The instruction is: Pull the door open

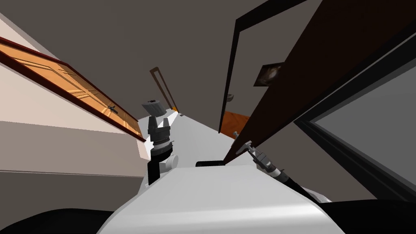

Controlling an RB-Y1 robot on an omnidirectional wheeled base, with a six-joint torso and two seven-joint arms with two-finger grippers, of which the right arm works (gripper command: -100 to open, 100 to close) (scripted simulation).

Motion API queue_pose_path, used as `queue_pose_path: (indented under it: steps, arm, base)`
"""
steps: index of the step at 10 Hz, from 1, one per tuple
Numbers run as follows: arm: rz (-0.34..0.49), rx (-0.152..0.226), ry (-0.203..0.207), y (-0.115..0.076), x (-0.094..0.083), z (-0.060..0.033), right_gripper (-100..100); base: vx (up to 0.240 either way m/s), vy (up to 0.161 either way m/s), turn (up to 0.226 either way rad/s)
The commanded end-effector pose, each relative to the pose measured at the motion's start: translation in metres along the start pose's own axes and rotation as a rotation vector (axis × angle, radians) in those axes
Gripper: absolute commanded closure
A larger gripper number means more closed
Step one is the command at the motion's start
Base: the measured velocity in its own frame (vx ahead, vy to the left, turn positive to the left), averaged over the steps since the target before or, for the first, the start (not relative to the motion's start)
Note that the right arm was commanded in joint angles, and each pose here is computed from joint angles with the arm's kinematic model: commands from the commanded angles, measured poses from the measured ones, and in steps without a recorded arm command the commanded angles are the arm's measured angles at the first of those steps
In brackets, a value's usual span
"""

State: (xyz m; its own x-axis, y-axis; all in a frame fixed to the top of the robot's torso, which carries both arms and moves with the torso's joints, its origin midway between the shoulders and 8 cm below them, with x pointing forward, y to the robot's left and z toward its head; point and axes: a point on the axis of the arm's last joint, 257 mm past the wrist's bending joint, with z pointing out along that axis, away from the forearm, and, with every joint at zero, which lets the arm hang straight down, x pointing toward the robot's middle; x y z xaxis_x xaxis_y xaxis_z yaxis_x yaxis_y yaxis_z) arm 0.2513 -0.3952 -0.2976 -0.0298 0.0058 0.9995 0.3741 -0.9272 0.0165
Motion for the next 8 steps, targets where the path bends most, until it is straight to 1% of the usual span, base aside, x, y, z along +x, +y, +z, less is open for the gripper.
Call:
queue_pose_path:
  steps: [1, 3, 4, 5, 6, 7, 8]
  arm:
    - [0.005, 0.020, -0.003, -0.004, 0.002, -0.0142, 100]
    - [0.012, 0.048, -0.014, -0.009, 0.003, -0.0312, 100]
    - [0.015, 0.057, -0.020, -0.010, 0.003, -0.0369, 100]
    - [0.017, 0.062, -0.023, -0.011, 0.003, -0.0407, 100]
    - [0.006, 0.055, -0.007, -0.005, 0.006, -0.0310, 100]
    - [0.015, 0.053, 0.007, -0.001, 0.005, -0.0268, 100]
    - [0.018, 0.052, 0.011, 0.000, 0.005, -0.0256, 100]
  base:
    - [-0.007, -0.005, 0.013]
    - [0.000, 0.000, 0.000]
    - [0.008, 0.002, 0.006]
    - [-0.003, -0.005, 0.018]
    - [0.012, -0.001, 0.030]
    - [0.026, 0.107, 0.182]
    - [0.038, 0.146, 0.165]
